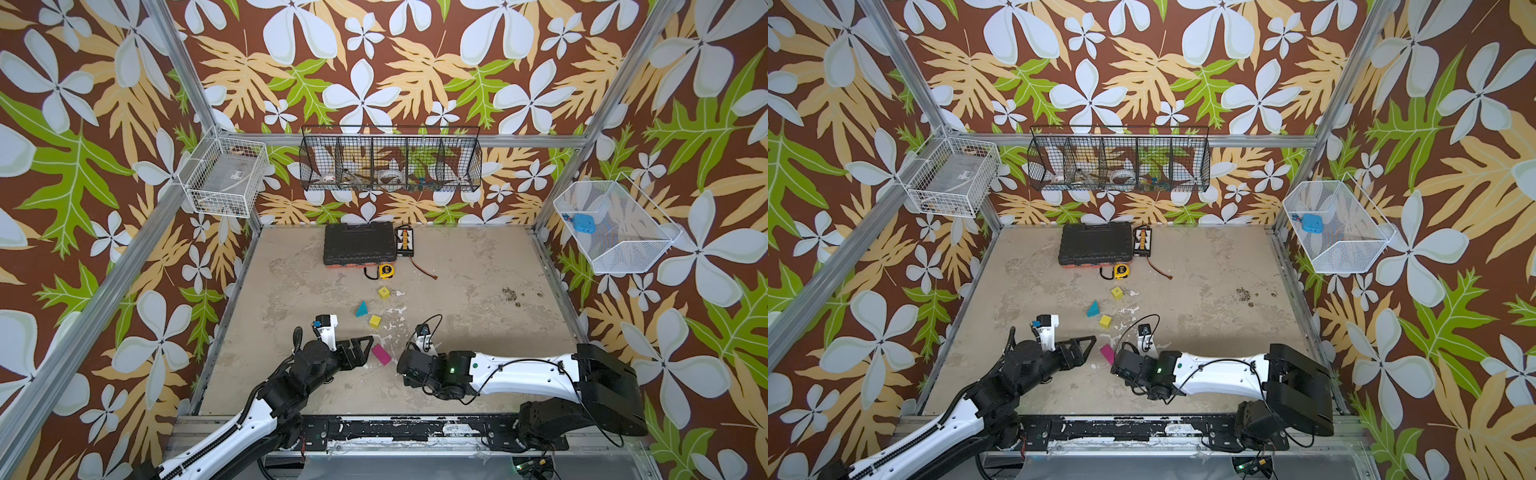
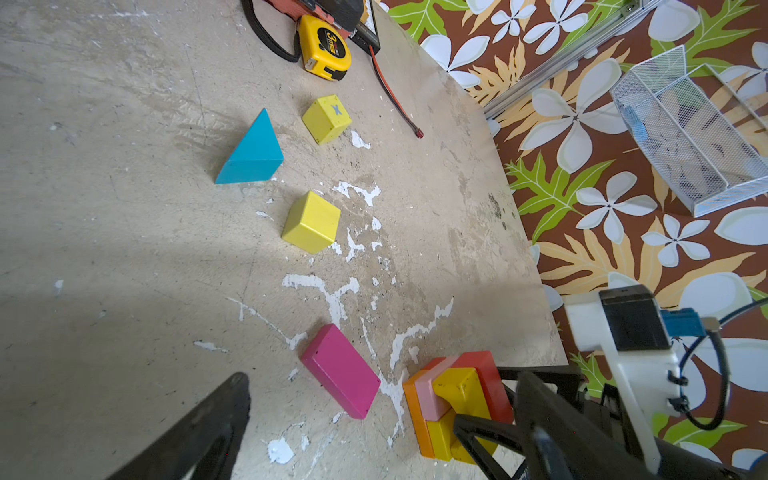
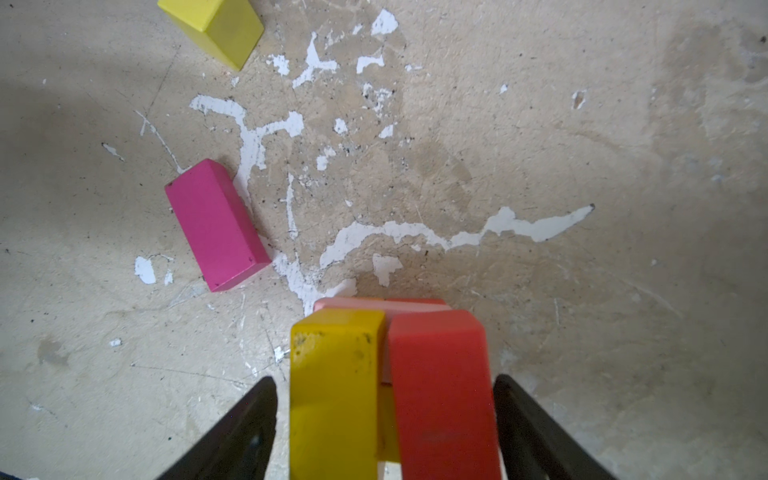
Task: Build the wood block tower
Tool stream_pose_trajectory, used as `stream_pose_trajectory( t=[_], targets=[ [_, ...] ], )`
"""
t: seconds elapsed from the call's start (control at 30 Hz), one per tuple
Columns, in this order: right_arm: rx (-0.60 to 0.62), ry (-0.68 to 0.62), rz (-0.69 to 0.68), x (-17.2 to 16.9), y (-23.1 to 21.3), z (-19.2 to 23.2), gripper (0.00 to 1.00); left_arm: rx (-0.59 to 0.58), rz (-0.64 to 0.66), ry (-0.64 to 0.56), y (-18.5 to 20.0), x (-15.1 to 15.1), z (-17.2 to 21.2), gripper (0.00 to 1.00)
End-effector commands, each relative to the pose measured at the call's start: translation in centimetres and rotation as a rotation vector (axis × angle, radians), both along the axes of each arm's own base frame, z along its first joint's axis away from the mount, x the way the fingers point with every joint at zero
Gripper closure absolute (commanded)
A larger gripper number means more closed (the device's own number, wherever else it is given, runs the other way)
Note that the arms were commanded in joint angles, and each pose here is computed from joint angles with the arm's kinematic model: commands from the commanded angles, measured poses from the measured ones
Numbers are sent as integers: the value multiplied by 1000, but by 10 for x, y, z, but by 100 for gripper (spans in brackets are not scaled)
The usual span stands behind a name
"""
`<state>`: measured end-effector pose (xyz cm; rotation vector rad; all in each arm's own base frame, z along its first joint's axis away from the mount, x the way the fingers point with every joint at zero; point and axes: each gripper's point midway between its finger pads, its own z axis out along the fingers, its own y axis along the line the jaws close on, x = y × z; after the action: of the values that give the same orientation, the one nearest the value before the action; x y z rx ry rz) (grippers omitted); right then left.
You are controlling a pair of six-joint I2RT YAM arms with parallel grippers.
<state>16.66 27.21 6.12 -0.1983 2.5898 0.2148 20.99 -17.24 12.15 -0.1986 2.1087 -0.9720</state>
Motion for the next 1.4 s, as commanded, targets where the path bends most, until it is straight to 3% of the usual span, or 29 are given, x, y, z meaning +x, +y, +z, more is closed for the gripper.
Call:
stream_pose_trajectory(
  t=[0.0,1.37],
  targets=[
    [-14,-16,-11,-1,-2,3,18,7,7,-4,2,1,-1,0],
    [-18,-29,4,-5,5,1,24,0,5,-8,3,-1,1,0]
  ],
)
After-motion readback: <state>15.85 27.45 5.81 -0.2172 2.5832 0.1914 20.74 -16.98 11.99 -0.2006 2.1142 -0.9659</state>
